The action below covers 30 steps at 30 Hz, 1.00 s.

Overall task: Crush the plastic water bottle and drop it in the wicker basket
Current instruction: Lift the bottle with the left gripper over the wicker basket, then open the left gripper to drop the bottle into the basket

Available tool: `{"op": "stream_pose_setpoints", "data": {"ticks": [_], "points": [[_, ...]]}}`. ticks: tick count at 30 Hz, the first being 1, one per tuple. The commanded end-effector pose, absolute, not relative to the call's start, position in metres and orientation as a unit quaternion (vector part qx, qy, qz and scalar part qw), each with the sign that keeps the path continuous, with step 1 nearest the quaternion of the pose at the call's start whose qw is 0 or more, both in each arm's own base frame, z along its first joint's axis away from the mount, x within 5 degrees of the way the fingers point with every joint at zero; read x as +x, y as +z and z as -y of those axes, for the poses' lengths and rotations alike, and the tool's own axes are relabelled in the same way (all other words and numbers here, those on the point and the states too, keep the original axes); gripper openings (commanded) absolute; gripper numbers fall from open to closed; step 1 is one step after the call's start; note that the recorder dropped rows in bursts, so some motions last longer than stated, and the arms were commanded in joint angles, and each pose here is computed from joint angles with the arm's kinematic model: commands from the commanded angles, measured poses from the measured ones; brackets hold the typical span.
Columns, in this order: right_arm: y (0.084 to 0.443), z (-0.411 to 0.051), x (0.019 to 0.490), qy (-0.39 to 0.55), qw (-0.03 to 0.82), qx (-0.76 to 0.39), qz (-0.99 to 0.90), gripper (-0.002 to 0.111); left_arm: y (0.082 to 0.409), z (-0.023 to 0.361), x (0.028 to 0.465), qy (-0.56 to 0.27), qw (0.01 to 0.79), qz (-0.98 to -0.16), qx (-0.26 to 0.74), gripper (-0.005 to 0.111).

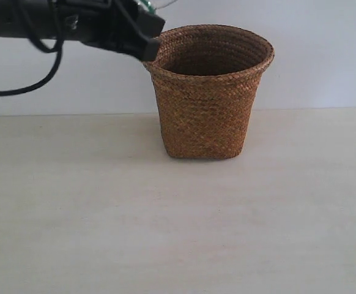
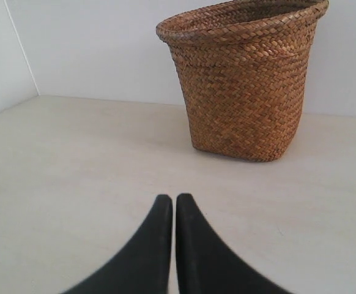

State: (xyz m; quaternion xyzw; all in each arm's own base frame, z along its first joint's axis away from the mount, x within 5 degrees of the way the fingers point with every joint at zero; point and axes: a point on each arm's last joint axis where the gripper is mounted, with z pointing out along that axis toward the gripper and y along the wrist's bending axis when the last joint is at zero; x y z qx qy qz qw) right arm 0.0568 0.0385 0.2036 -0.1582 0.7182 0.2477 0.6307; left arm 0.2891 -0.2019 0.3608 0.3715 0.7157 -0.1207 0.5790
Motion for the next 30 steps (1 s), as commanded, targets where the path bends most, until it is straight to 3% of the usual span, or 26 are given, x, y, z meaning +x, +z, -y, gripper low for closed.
{"op": "stream_pose_setpoints", "data": {"ticks": [1, 4, 7, 8, 10, 12, 15, 17, 19, 22, 30], "points": [[0.202, -0.038, 0.056, 0.247, 0.631, -0.161, -0.717, 0.000, 0.354, 0.220, 0.327, -0.133, 0.571, -0.729, 0.353, 0.008], [0.202, -0.038, 0.056, 0.247, 0.631, -0.161, -0.717, 0.000, 0.351, 0.229, 0.339, -0.150, 0.550, -0.740, 0.357, 0.035], [0.202, -0.038, 0.056, 0.247, 0.631, -0.161, -0.717, 0.000, 0.355, 0.227, 0.344, -0.155, 0.566, -0.741, 0.327, 0.081], [0.202, -0.038, 0.056, 0.247, 0.631, -0.161, -0.717, 0.000, 0.359, 0.225, 0.345, -0.160, 0.572, -0.742, 0.312, 0.092], [0.202, -0.038, 0.056, 0.247, 0.631, -0.161, -0.717, 0.000, 0.363, 0.219, 0.346, -0.159, 0.580, -0.741, 0.299, 0.100], [0.202, -0.038, 0.056, 0.247, 0.631, -0.161, -0.717, 0.000, 0.371, 0.213, 0.343, -0.165, 0.581, -0.742, 0.291, 0.094], [0.202, -0.038, 0.056, 0.247, 0.631, -0.161, -0.717, 0.000, 0.384, 0.200, 0.336, -0.183, 0.572, -0.751, 0.276, 0.070], [0.202, -0.038, 0.056, 0.247, 0.631, -0.161, -0.717, 0.000, 0.390, 0.189, 0.331, -0.188, 0.556, -0.759, 0.281, 0.041], [0.202, -0.038, 0.056, 0.247, 0.631, -0.161, -0.717, 0.000, 0.392, 0.177, 0.327, -0.191, 0.534, -0.773, 0.284, 0.003], [0.202, -0.038, 0.056, 0.247, 0.631, -0.161, -0.717, 0.000, 0.391, 0.152, 0.324, -0.196, 0.521, -0.793, 0.248, 0.004], [0.202, -0.038, 0.056, 0.247, 0.633, -0.160, -0.716, 0.000, 0.359, 0.077, 0.274, -0.133, 0.588, -0.791, 0.104, 0.004]]}}
